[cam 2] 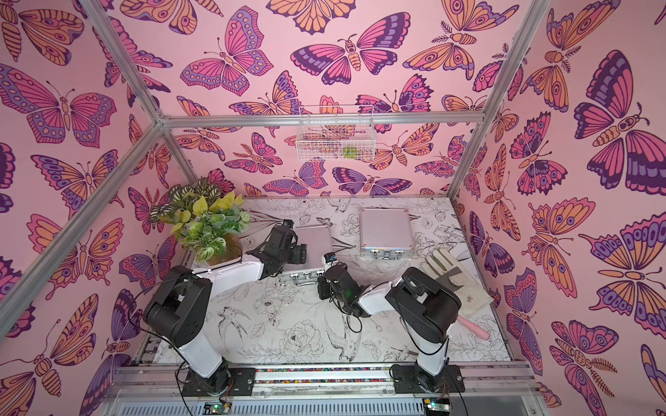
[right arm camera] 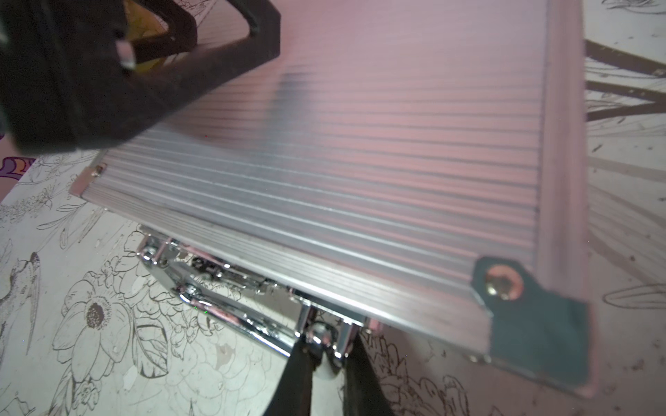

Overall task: Close the poker set cases
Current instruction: Fasten the fastener on the poker set case.

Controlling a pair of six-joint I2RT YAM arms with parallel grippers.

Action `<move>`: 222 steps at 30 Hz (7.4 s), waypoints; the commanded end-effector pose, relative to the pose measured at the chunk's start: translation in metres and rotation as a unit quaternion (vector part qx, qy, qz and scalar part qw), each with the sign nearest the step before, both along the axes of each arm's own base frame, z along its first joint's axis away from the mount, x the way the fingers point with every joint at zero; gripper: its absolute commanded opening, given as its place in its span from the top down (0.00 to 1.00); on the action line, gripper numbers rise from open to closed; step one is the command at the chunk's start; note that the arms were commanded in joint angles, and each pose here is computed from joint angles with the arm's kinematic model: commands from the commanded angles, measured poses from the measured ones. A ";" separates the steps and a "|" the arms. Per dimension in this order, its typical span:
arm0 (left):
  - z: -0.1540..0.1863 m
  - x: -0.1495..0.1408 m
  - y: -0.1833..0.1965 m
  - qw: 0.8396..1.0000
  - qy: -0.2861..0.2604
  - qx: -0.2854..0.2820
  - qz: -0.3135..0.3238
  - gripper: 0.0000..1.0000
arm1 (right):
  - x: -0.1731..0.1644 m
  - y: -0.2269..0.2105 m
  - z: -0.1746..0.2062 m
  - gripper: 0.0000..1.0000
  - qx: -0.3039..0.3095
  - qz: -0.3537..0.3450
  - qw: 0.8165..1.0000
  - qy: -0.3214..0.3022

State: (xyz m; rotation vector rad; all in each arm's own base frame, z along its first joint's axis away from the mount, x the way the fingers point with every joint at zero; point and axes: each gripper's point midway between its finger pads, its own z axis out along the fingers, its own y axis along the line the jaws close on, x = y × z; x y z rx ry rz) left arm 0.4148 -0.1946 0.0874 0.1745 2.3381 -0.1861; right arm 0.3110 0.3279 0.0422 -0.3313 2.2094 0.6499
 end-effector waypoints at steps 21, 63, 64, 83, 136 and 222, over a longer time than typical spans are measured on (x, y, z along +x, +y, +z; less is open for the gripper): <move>-0.020 -0.034 0.010 0.996 0.082 0.023 -0.015 0.13 | -0.010 0.030 0.064 1.00 0.066 0.066 0.995 -0.028; -0.091 -0.063 0.015 0.987 0.157 0.011 0.000 0.14 | -0.011 -0.017 0.063 0.45 -0.136 0.076 0.985 -0.073; -0.091 -0.063 0.016 0.987 0.157 0.011 0.001 0.14 | -0.007 -0.015 0.053 0.45 -0.139 0.077 0.985 -0.059; -0.095 -0.069 0.018 0.988 0.153 -0.003 0.006 0.14 | -0.013 -0.030 -0.020 0.42 -0.180 0.106 0.977 0.050; -0.091 -0.075 0.058 0.989 0.108 -0.050 0.082 0.14 | -0.003 0.036 -0.021 0.25 -0.357 0.371 0.838 -0.180; -0.079 -0.069 0.057 0.993 0.098 -0.029 0.056 0.13 | 0.056 -0.006 0.034 0.48 -0.310 0.348 0.877 -0.119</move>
